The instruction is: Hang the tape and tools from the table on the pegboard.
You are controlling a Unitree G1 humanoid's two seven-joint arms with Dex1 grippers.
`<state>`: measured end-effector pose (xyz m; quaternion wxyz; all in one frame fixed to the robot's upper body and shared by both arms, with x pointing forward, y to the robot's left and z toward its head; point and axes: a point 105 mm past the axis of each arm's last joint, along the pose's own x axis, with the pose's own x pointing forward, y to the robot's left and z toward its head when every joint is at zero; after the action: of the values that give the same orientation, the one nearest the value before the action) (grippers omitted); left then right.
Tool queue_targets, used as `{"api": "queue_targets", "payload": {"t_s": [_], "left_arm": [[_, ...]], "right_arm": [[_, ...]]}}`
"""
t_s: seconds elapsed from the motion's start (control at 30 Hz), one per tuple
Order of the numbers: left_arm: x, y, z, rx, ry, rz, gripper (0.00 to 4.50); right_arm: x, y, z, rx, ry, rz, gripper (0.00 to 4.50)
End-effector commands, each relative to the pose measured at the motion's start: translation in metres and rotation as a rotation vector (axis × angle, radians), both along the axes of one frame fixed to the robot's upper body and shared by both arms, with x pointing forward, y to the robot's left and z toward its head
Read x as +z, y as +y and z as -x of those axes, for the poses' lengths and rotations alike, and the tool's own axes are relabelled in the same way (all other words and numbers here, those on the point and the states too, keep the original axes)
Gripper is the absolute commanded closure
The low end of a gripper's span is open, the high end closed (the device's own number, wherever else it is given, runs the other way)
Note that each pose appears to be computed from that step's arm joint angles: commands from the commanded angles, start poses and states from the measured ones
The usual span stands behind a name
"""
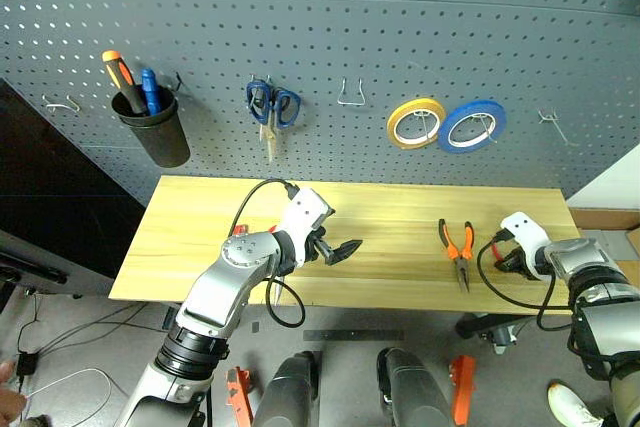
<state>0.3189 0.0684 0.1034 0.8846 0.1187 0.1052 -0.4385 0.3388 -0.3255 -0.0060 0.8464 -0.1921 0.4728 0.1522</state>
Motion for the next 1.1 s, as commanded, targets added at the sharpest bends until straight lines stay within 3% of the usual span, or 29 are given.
{"api": "queue_targets", "payload": {"t_s": [0.03, 0.23, 0.4, 0.6, 0.8, 0.93, 1.1], "left_arm": [[0.014, -0.010, 0.005, -0.054, -0.059, 0.021, 0.00], [0.022, -0.020, 0.004, -0.077, -0.086, 0.054, 0.00], [0.032, -0.029, 0.011, -0.144, -0.134, 0.074, 0.00], [0.050, -0.040, 0.016, -0.229, -0.193, 0.128, 0.00], [0.070, -0.051, 0.024, -0.332, -0.279, 0.174, 0.00], [0.076, -0.057, 0.022, -0.363, -0.327, 0.161, 0.00], [0.080, -0.061, 0.019, -0.369, -0.343, 0.162, 0.00]], "right_arm": [[-0.019, -0.015, 0.023, -0.018, 0.075, 0.055, 4.49], [-0.005, -0.018, 0.009, 0.016, -0.113, 0.088, 4.49], [0.034, -0.025, 0.004, 0.022, -0.342, 0.104, 4.49], [0.112, 0.007, 0.003, 0.058, -0.749, 0.216, 4.49], [0.178, 0.058, 0.010, 0.032, -1.082, 0.216, 4.49], [0.205, 0.065, 0.000, -0.007, -1.172, 0.195, 4.49], [0.218, 0.038, -0.025, -0.118, -1.184, 0.178, 4.49]]}}
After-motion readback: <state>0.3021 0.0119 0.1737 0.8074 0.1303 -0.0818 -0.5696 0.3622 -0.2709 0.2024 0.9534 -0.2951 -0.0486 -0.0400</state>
